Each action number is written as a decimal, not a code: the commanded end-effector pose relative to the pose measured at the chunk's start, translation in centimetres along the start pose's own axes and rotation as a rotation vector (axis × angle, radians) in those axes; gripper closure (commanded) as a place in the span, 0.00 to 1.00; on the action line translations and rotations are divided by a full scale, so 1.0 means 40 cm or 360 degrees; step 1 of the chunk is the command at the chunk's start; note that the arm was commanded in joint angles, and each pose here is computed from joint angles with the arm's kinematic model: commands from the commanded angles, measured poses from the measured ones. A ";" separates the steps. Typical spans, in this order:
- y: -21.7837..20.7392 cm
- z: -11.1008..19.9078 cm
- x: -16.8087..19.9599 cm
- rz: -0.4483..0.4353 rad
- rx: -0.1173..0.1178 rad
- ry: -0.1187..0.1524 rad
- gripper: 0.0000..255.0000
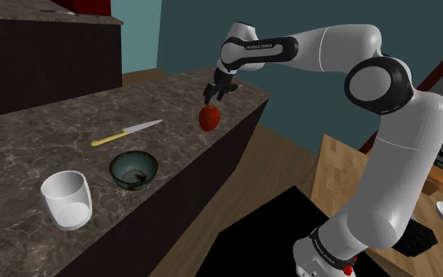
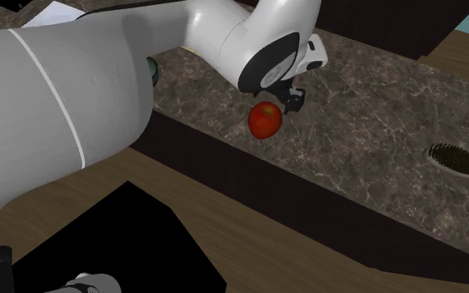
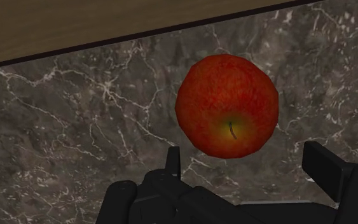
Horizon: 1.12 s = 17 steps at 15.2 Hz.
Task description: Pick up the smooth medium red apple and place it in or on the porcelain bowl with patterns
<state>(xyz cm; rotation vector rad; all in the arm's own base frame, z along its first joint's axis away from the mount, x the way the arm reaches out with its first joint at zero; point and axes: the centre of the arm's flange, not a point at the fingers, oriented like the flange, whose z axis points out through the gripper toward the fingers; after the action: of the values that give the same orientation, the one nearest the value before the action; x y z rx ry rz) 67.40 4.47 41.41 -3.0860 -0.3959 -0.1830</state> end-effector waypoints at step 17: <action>0.002 0.010 0.000 0.0000 0.0000 0.0001 1.00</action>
<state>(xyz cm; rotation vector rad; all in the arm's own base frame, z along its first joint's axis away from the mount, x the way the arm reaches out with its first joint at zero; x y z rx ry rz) 67.45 4.39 41.04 -3.0863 -0.3956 -0.1842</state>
